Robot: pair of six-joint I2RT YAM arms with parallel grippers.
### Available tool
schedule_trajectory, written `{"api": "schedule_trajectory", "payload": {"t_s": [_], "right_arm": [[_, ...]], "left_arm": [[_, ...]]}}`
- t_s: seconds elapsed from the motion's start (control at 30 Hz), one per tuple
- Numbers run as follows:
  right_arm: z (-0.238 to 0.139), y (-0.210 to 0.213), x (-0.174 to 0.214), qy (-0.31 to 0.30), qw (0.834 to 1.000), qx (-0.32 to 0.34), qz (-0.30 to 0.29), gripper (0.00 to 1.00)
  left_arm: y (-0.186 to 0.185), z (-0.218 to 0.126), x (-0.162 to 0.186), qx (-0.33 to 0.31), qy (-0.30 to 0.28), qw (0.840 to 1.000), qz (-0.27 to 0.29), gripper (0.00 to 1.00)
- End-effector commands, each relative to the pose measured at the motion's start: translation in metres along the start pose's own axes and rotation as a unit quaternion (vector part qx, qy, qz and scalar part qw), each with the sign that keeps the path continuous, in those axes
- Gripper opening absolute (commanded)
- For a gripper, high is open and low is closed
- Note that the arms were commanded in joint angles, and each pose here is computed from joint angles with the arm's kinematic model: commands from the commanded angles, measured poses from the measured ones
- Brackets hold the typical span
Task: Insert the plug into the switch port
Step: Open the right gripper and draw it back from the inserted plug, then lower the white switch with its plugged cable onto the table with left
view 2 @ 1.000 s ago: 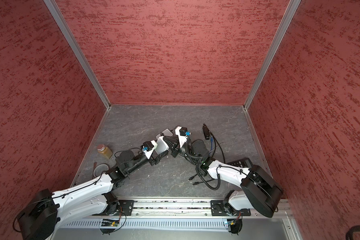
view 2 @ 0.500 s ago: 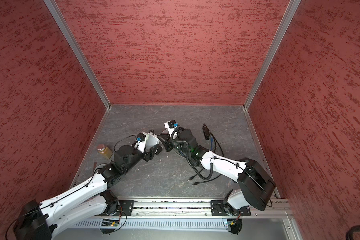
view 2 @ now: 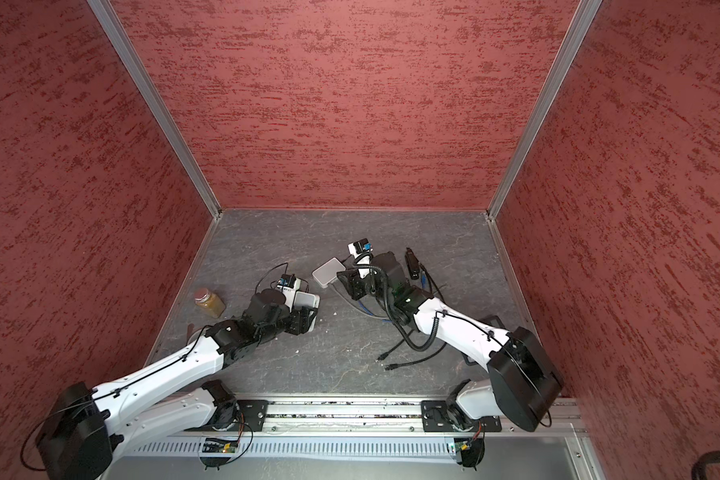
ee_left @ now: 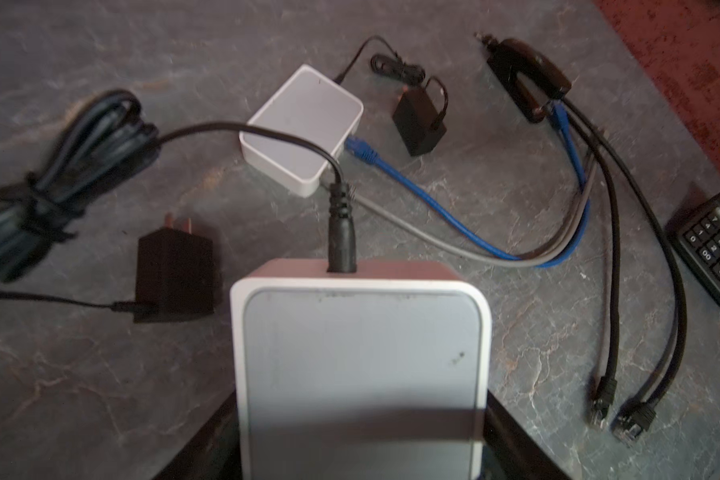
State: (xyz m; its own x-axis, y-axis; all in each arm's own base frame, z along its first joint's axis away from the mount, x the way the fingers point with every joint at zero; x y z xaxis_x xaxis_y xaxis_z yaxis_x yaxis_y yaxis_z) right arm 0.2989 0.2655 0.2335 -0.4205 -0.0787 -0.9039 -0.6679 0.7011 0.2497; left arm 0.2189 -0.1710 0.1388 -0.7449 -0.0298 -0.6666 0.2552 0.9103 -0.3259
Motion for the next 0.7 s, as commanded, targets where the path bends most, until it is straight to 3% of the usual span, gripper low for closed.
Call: {"api": "schedule_trajectory", "payload": {"t_s": [0.0,0.17,0.43,0.67], "right_arm": [[-0.012,-0.020,0.003,0.009,0.999,0.038,-0.026,0.43],[-0.016,-0.037,0.002,0.012,0.997,0.062,-0.039,0.43],[-0.012,-0.040,0.004,0.006,0.999,0.029,-0.018,0.43],[-0.011,-0.048,0.009,0.016,0.999,0.039,-0.016,0.43]], "left_arm": [[0.001,0.006,0.022,0.000,0.050,0.998,-0.029,0.00],[0.002,0.021,0.037,-0.020,0.100,0.995,-0.017,0.00],[-0.004,0.051,0.042,-0.045,0.154,0.986,0.036,0.00],[0.005,0.069,0.047,-0.110,0.188,0.972,0.088,0.09]]}}
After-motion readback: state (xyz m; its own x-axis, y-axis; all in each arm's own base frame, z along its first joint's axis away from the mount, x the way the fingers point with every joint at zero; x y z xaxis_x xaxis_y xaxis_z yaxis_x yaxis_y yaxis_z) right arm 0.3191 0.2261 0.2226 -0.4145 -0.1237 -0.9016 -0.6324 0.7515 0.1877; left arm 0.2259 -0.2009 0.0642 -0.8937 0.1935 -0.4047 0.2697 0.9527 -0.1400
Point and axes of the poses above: each gripper's point midway between its finger pads, its own z axis out along the fingers, its own y axis along the line the jaws close on, x = y × z, the point moved 4 cm from there along -z, back along the fingers, and after that the axes turned 5 degrees about -z, right-handed, at the moved point
